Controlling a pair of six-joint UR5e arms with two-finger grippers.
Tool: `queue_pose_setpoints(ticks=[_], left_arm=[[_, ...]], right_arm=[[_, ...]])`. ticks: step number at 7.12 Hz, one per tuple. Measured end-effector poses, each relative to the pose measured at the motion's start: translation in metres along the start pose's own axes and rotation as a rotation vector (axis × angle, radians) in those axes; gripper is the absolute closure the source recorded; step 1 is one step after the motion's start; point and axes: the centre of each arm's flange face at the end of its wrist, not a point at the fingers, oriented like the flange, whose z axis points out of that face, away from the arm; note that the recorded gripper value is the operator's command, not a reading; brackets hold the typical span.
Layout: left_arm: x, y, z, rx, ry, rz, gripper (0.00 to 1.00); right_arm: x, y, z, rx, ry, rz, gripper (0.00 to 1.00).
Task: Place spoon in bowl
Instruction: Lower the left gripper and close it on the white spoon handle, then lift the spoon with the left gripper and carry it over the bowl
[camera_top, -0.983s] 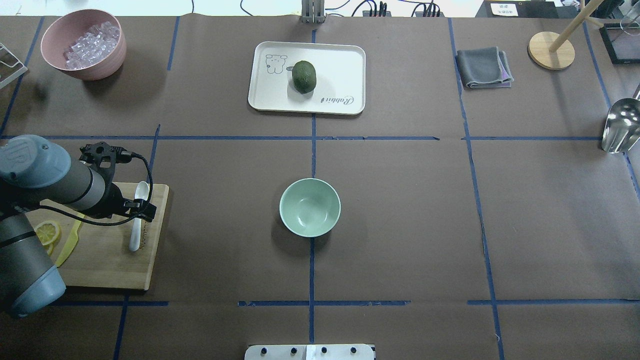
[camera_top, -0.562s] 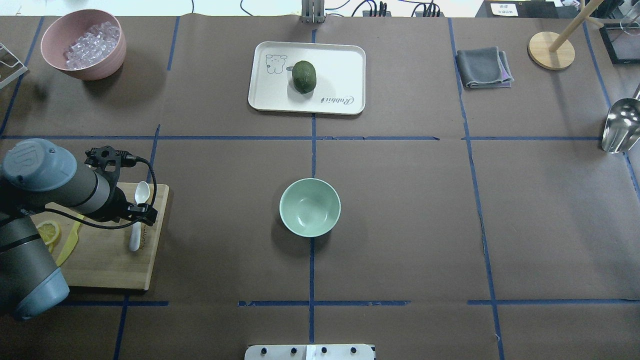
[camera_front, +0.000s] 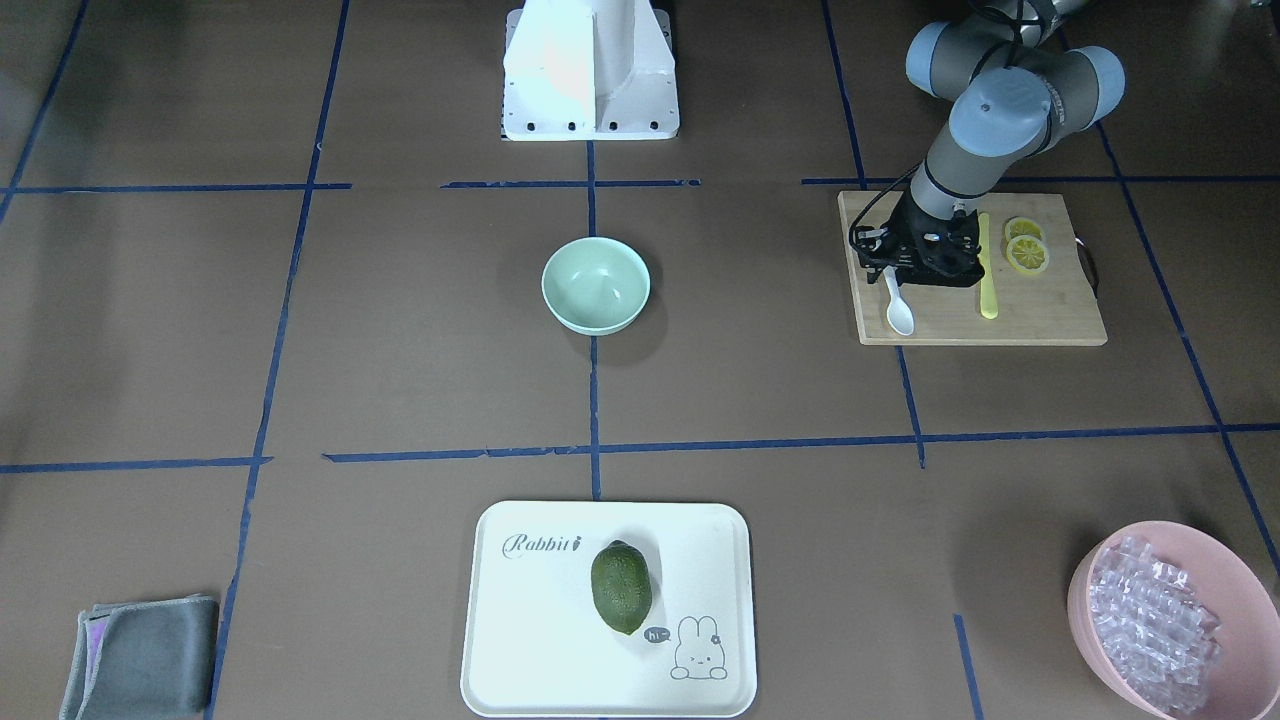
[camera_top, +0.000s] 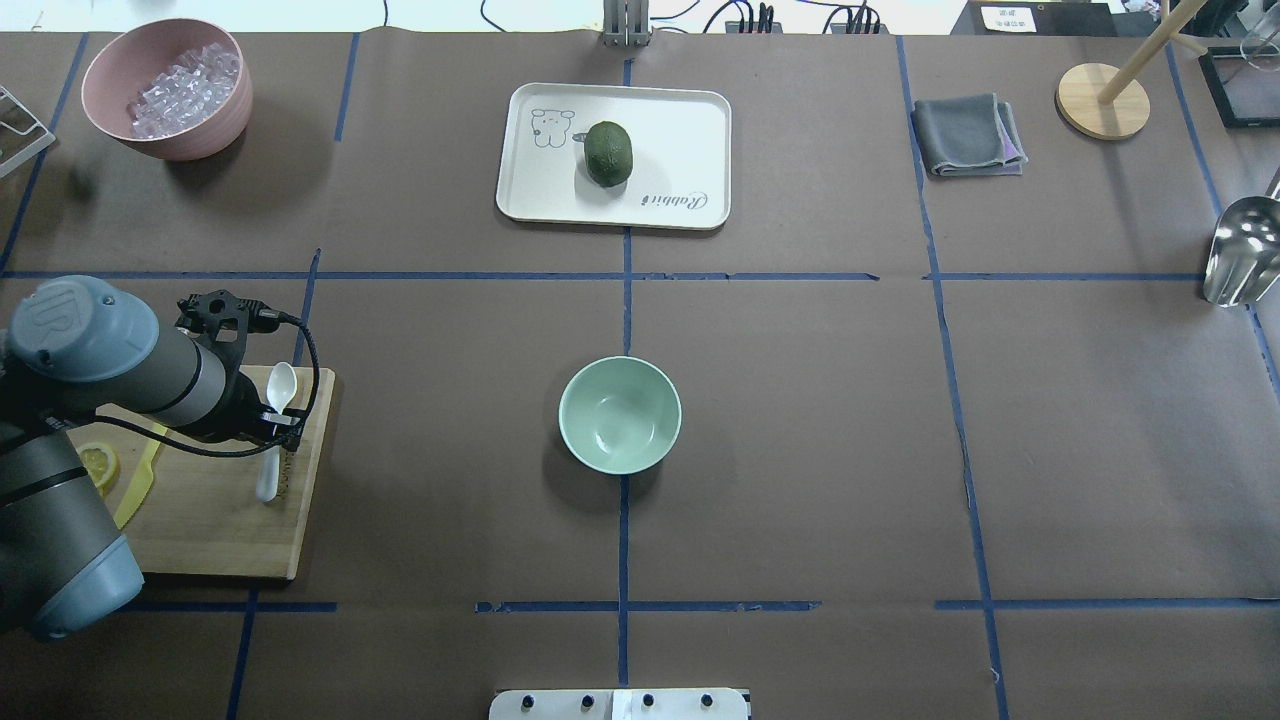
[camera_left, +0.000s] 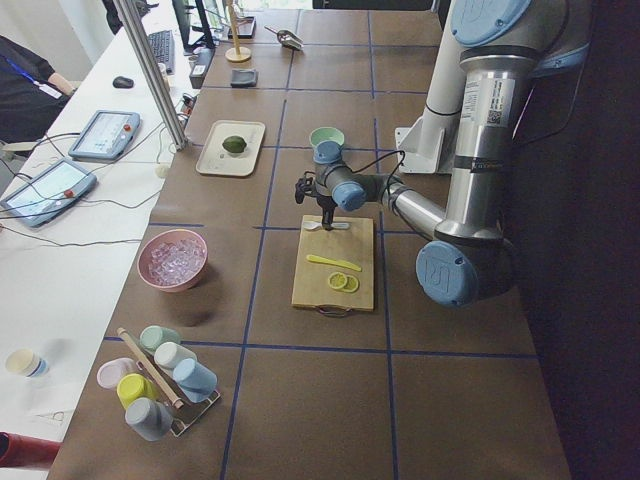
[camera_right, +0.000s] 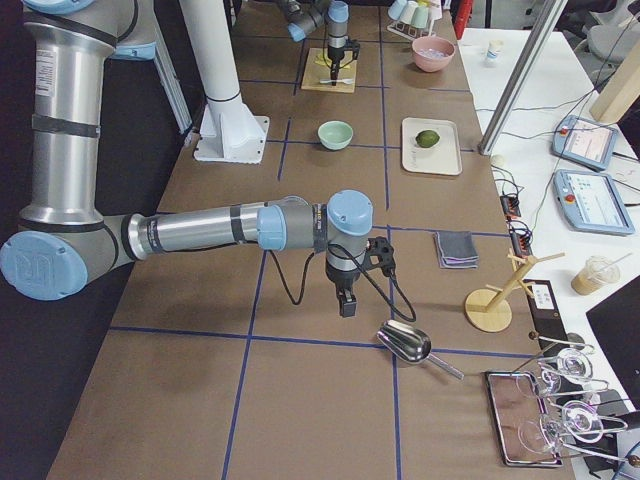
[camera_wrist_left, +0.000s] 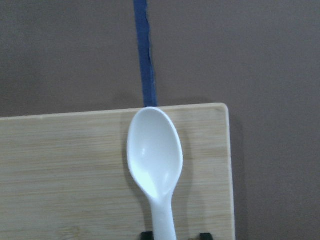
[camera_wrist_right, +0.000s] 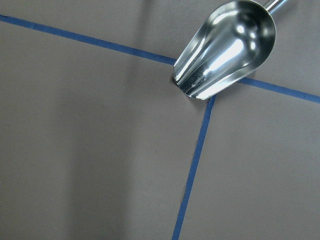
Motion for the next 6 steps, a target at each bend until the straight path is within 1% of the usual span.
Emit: queue_pose_setpoints(ticks=[3, 5, 6], left_arm=[[0.002, 0.001, -0.003, -0.001, 0.002, -0.001, 1.00], [0.026, -0.006, -0.019, 0.020, 0.037, 0.015, 1.00], [0.052, -0.014, -0.029, 0.040, 0.069, 0.039, 1.00]], right_arm=[[-0.001, 0.000, -0.001, 0.002, 0.000, -0.002, 0.00], [-0.001, 0.000, -0.001, 0.003, 0.000, -0.002, 0.00], [-0.001, 0.000, -0.001, 0.003, 0.000, -0.003, 0.00]])
